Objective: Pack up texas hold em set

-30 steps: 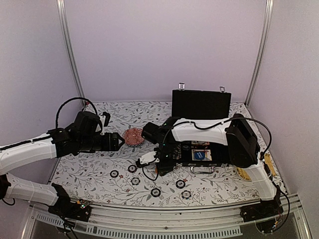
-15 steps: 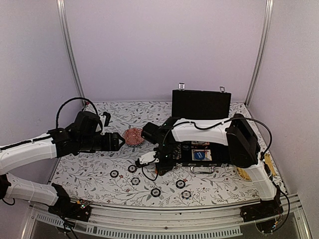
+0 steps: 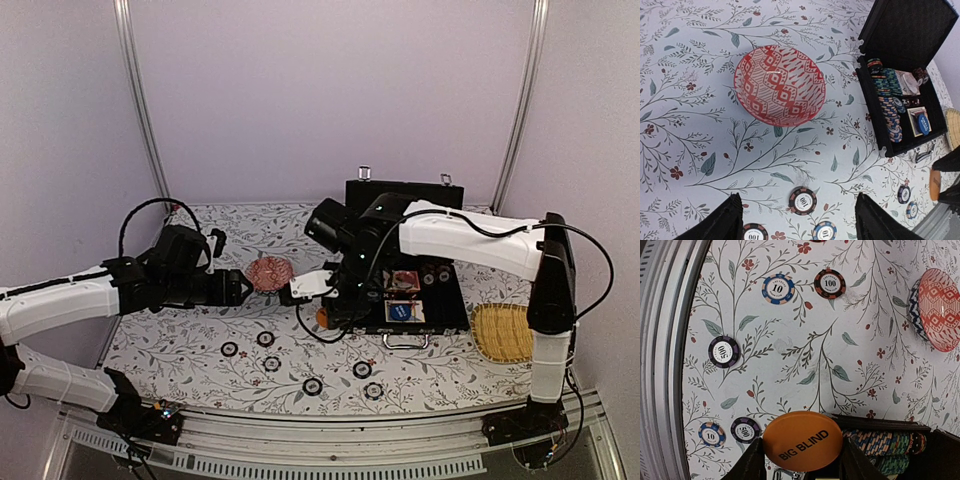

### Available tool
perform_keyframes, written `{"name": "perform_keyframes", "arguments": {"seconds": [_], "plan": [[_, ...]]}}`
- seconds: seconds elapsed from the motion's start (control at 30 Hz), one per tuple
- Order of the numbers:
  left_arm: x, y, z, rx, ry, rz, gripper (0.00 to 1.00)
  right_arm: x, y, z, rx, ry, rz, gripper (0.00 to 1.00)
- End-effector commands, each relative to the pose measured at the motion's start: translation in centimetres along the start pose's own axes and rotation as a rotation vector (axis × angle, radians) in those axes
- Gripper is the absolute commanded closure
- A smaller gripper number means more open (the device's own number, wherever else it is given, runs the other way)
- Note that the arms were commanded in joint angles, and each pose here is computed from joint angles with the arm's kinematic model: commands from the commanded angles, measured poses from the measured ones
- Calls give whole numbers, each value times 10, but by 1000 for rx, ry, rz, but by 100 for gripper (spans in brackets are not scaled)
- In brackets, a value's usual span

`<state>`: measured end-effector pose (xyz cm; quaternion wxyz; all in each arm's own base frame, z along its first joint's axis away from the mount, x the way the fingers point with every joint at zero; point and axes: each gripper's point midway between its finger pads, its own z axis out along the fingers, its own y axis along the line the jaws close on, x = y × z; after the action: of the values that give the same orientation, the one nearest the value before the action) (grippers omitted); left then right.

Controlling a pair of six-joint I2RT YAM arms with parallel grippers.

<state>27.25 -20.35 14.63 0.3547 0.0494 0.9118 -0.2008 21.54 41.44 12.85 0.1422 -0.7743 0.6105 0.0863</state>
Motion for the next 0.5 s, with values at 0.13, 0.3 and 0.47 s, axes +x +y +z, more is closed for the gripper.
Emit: {"name": "perform_keyframes", "arguments": {"seconds": [0.13, 0.3, 0.47], "plan": [[-16, -7, 1, 22, -24, -4, 22, 99, -57, -23, 78, 61, 235, 58], [-14, -7, 1, 22, -18, -6, 22, 157, -97, -37, 149, 80, 358, 58], [-14, -9, 1, 31, -14, -9, 22, 203, -127, -33, 188, 109, 441, 58]]}}
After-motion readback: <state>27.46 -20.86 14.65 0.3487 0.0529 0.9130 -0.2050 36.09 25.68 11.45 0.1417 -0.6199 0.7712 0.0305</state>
